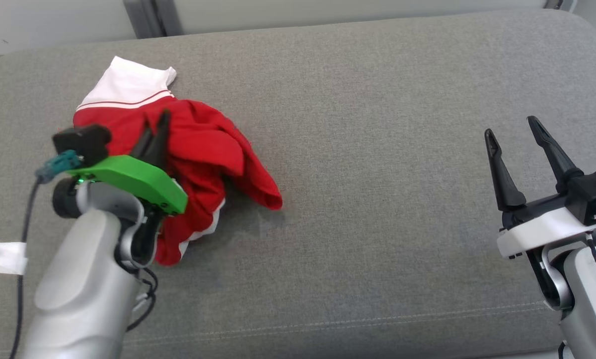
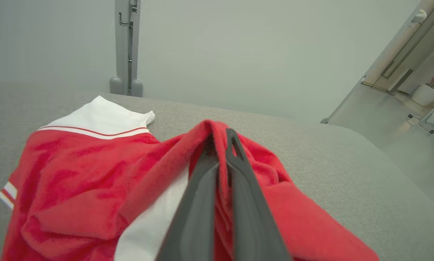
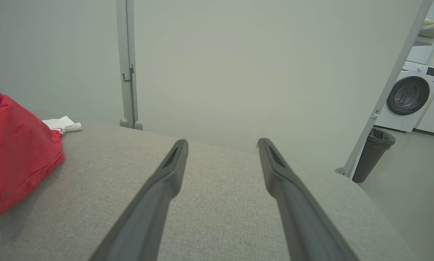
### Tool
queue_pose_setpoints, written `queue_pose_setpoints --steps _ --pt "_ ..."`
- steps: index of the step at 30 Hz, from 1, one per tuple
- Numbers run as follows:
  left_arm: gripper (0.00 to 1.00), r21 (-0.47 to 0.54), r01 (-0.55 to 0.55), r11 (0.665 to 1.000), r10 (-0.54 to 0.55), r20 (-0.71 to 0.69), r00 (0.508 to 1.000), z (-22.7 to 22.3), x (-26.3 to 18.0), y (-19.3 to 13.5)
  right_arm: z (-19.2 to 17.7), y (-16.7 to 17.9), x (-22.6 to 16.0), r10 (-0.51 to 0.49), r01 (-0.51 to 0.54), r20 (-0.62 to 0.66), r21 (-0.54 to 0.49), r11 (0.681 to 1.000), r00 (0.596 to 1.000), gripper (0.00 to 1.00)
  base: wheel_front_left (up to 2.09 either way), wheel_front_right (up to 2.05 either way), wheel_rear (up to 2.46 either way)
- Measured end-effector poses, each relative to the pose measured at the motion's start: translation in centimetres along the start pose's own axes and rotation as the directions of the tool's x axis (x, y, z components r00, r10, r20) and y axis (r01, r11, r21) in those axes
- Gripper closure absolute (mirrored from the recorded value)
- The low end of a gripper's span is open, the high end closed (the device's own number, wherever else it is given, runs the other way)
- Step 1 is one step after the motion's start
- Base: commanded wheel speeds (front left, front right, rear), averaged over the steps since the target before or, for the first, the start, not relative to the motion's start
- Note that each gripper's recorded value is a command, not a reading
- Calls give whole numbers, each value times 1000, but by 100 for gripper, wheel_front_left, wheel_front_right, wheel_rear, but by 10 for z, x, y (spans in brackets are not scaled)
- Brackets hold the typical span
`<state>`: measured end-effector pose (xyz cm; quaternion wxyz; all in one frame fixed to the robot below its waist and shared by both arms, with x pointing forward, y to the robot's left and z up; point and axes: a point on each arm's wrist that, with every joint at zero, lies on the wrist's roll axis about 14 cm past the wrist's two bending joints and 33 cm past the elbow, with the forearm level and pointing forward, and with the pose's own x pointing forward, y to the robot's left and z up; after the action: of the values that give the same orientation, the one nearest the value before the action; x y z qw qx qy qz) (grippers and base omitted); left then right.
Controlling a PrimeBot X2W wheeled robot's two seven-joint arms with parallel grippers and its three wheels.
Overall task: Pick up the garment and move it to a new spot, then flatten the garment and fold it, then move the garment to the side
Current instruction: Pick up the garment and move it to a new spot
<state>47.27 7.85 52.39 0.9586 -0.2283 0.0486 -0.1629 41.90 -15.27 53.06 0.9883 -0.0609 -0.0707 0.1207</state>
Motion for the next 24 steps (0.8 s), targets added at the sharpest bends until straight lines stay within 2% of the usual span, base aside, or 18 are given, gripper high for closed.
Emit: queue_pose_setpoints --steps 4,8,19,24 --pt "100 38 -124 992 120 102 987 41 -9 44 3 6 4 18 -18 13 5 1000 1000 0 0 0 0" --pt "100 60 -284 957 272 158 949 68 -29 98 3 18 7 45 -46 21 20 999 999 0 0 0 0" --pt "100 62 -419 906 409 128 904 62 -53 150 -6 22 10 56 -56 2 35 998 998 0 0 0 0" --pt "100 92 -508 856 496 127 859 68 -70 185 -10 26 11 67 -66 -8 41 997 998 0 0 0 0"
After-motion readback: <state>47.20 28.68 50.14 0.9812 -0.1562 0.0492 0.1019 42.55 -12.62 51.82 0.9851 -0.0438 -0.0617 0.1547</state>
